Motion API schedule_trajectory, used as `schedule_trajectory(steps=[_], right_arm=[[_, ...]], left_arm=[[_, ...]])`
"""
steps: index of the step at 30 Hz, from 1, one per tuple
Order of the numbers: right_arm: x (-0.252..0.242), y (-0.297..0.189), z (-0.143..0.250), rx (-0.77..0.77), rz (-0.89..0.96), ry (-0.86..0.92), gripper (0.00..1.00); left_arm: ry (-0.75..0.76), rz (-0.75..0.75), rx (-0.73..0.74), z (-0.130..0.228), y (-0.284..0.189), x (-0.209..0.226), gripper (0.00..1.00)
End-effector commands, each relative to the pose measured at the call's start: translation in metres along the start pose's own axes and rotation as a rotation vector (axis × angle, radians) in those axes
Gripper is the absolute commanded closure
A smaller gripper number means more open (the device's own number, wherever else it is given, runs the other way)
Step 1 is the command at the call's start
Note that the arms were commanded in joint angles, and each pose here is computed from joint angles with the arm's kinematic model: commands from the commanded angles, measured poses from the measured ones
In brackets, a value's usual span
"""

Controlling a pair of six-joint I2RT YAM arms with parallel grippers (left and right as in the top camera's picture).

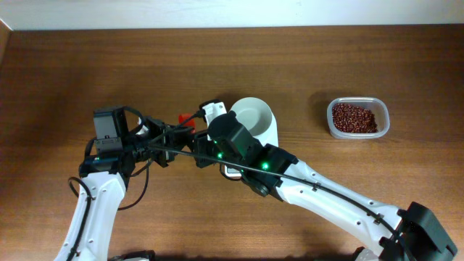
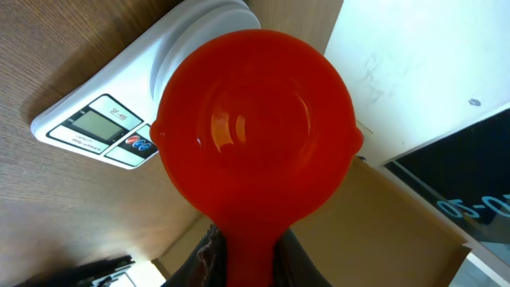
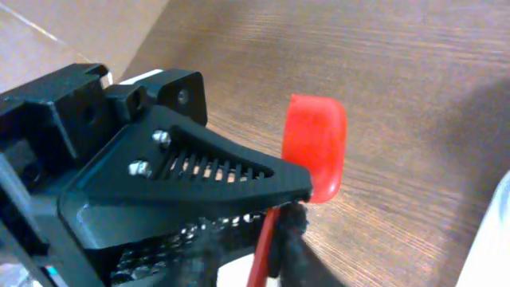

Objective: Scoop item into bowl and weigh 50g on scale
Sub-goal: 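Reach the right gripper to the scoop handle held by the left gripper, then grasp the scoop handle with the right gripper and open the left gripper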

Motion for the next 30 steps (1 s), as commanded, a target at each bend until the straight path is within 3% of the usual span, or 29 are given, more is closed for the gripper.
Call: schedule_trajectory(steps=[1,6,16,18,22,24,30], right_arm=[[0.003,0.002,-0.004,-0.013,0.002,-0.003,0.84],[0.0,0.001,-0.002,-0.008,0.038,-0.002,0.96],[-0.003,0.001,-0.002,-0.01,0.067,-0.058,0.96],[-0.004,0.001,-0.002,-0.011,0.076,-0.058,0.96],[-0.004,0.001,-0.002,-0.009,0.08,-0.084,0.96],[-0.01,0.001,-0.003,0.0,0.091,-0.076,0.96],[-0.037,-0.027,-0.04,0.109,0.095,-0.066,0.96]], left_arm=[[0.006,0.012,0.02,0.003,-0.002,-0.005,0.97],[0.007,0.012,0.028,0.004,-0.002,-0.005,0.97],[0.007,0.012,0.014,0.003,-0.002,-0.005,0.79],[0.011,0.013,-0.012,0.001,-0.002,-0.005,0.69],[0.027,0.016,-0.108,-0.007,-0.003,-0.005,0.31],[0.071,0.026,-0.136,-0.009,-0.003,-0.008,0.2],[0.374,0.061,-0.176,-0.011,-0.004,-0.019,0.18]])
Point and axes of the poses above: each gripper's point midway between its finger pads, its own y axis out along the fingers, its own x axis along the line the jaws close on, z = x × y, the point moved 9 cm from there along -y, back along the fingers, and after that the axes turned 13 degrees about -y, right-handed, at the moved point
